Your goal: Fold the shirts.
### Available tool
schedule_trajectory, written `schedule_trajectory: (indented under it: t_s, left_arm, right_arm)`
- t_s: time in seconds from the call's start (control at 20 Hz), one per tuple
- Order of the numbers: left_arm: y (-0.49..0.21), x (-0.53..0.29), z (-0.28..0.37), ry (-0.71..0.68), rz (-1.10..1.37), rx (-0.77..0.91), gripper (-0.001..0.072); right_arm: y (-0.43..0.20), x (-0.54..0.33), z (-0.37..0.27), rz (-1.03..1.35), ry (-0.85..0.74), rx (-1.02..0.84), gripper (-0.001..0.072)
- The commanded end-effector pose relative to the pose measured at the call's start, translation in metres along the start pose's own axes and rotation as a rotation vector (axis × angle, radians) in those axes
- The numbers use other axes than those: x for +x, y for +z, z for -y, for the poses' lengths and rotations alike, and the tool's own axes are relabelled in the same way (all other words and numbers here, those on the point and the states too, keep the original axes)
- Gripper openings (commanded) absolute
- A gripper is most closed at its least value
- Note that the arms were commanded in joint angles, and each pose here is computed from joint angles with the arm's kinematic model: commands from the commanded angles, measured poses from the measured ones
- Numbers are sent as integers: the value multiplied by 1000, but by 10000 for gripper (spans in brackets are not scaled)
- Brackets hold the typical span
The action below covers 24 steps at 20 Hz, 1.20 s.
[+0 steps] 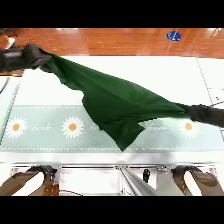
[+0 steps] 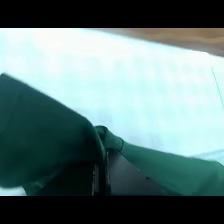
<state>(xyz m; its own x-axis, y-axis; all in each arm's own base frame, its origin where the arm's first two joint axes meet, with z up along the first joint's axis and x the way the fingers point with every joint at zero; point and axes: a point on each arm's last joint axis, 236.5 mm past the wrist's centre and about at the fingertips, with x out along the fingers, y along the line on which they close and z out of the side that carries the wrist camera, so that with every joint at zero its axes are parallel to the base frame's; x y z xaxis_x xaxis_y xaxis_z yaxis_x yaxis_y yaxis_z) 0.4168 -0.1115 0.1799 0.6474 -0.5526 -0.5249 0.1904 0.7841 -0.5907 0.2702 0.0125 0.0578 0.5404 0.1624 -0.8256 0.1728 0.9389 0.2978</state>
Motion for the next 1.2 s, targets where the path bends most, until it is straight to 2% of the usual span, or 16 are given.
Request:
schedule_trajectory:
  t_s: [0.0, 0.1, 0.15, 0.2, 0.25, 0.3, 0.35, 0.45, 0.55, 0.65, 0.75, 0.8, 0.9, 1.05, 1.15]
  left_arm:
    - [-33, 58, -23, -42, -179, -127, 19]
    - [-55, 76, -28, -44, -263, -175, 26]
    - [-63, 82, -28, -47, -291, -179, 71]
    - [-71, 87, -26, -52, -318, -181, 157]
    - [-77, 92, -23, -56, -340, -180, 345]
    - [-83, 94, -23, -56, -361, -178, 505]
    - [-88, 93, -27, -43, -380, -168, 508]
    - [-91, 80, -48, 17, -409, -170, 508]
    - [-93, 52, -86, 130, -442, -151, 508]
    - [-100, 21, -120, 240, -436, -167, 508]
    - [-127, 8, -138, 268, -409, -249, 508]
    - [-154, 7, -137, 249, -437, -303, 508]
    - [-215, 12, -114, 120, -544, -362, 507]
    - [-273, 25, -68, -73, -630, -467, 508]
    - [-300, 32, -54, -87, -679, -444, 507]
  right_arm:
    - [13, 72, 24, -71, -40, 36, 20]
    - [15, 102, 33, -145, -56, 54, 20]
    - [15, 115, 36, -179, -62, 64, 20]
    - [14, 125, 37, -213, -58, 79, 20]
    - [14, 133, 36, -235, -50, 96, 22]
    - [16, 138, 33, -248, -37, 115, 116]
    - [19, 140, 29, -256, -24, 124, 405]
    - [32, 123, 36, -275, -45, 97, 409]
    - [55, 84, 73, -231, -125, 74, 409]
    - [67, 40, 129, -126, -241, 160, 408]
    - [48, 14, 176, -52, -303, 321, 408]
    - [30, 16, 186, -35, -294, 416, 408]
    - [-14, 42, 181, -65, -221, 544, 407]
    - [-51, 77, 148, -114, -74, 612, 407]
    - [-54, 82, 138, -121, -28, 608, 407]
